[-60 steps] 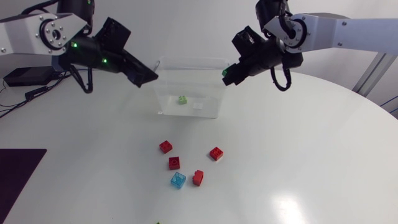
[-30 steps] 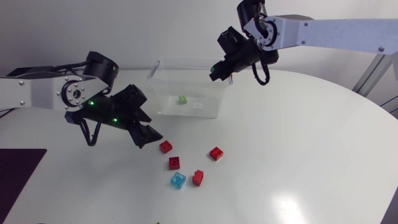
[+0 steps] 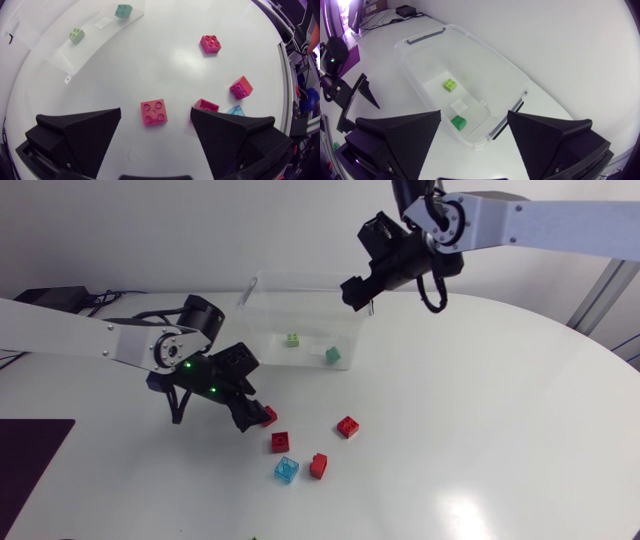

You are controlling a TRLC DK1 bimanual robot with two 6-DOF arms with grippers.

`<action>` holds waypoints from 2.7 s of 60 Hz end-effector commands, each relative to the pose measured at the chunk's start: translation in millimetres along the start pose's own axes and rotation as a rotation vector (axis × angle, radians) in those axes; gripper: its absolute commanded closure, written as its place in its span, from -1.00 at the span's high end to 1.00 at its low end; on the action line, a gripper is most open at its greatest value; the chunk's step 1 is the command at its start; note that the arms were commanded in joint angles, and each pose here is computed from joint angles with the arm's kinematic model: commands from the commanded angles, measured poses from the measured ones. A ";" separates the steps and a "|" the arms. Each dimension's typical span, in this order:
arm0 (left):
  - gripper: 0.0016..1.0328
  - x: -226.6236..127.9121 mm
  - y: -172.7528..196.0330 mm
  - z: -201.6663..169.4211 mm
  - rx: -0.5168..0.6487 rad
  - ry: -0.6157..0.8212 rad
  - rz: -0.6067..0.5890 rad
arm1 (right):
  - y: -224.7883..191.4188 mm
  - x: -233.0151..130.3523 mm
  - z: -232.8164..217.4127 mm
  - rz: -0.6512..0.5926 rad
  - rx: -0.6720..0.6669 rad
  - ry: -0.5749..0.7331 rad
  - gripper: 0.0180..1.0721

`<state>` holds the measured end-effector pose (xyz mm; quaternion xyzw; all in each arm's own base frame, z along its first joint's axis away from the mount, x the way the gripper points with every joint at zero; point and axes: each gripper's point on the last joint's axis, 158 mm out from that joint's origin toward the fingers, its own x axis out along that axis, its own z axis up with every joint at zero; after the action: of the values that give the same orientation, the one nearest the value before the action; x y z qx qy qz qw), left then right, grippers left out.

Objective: Place the duplo bricks in the container

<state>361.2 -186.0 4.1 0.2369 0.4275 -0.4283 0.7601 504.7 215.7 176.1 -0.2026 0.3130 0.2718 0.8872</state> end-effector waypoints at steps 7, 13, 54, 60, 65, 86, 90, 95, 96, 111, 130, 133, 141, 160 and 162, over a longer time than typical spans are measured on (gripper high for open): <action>0.80 20.8 1.5 1.5 0.019 0.029 -0.007 | 31.5 -36.0 -24.3 0.032 -0.025 0.027 0.93; 0.74 26.2 0.6 1.4 0.023 0.038 -0.008 | 49.5 -45.0 -42.3 0.058 -0.040 0.052 0.92; -0.43 39.9 8.4 -12.6 0.035 0.112 0.064 | 124.8 -29.3 -172.6 0.166 -0.057 0.286 0.90; -0.43 21.7 11.8 4.6 0.050 0.063 0.095 | 127.0 -21.5 -183.6 0.170 -0.050 0.319 0.90; -0.43 -0.2 18.1 24.2 0.055 0.006 0.135 | 128.9 -15.5 -191.9 0.173 -0.036 0.347 0.89; -0.43 -99.4 50.2 102.6 0.053 -0.209 0.276 | 142.9 6.7 -214.5 0.187 -0.028 0.431 0.84; -0.42 -115.4 59.1 116.8 0.037 -0.254 0.298 | 146.7 11.6 -219.0 0.186 -0.036 0.445 0.84; -0.42 -130.3 67.6 130.5 0.026 -0.295 0.321 | 149.5 17.0 -223.3 0.185 -0.043 0.458 0.83; -0.42 -133.6 70.2 133.3 0.023 -0.305 0.329 | 150.2 18.2 -223.4 0.186 -0.044 0.457 0.82; -0.41 -145.5 102.9 169.7 -0.015 -0.403 0.382 | 153.0 33.3 -225.6 0.163 -0.071 0.472 0.72; -0.37 -98.0 140.1 185.1 -0.063 -0.394 0.366 | 158.9 43.1 -222.9 0.167 -0.087 0.483 -0.12; -0.36 -92.9 146.5 185.4 -0.076 -0.392 0.366 | 159.1 43.0 -224.2 0.168 -0.088 0.488 -0.35; -0.33 -83.0 159.7 188.2 -0.100 -0.398 0.369 | 158.8 40.4 -230.9 0.167 -0.088 0.505 -0.45; 0.90 -90.3 163.5 192.8 -0.116 -0.414 0.376 | 147.9 4.1 -217.1 0.142 -0.088 0.460 -0.47; 0.90 -95.3 161.6 193.5 -0.114 -0.419 0.379 | 145.6 0.0 -212.9 0.136 -0.087 0.451 -0.47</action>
<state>559.1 -200.8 163.3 0.1855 0.2514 -0.2976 0.9021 325.4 221.4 -18.5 -0.2805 0.5080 0.3008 0.7568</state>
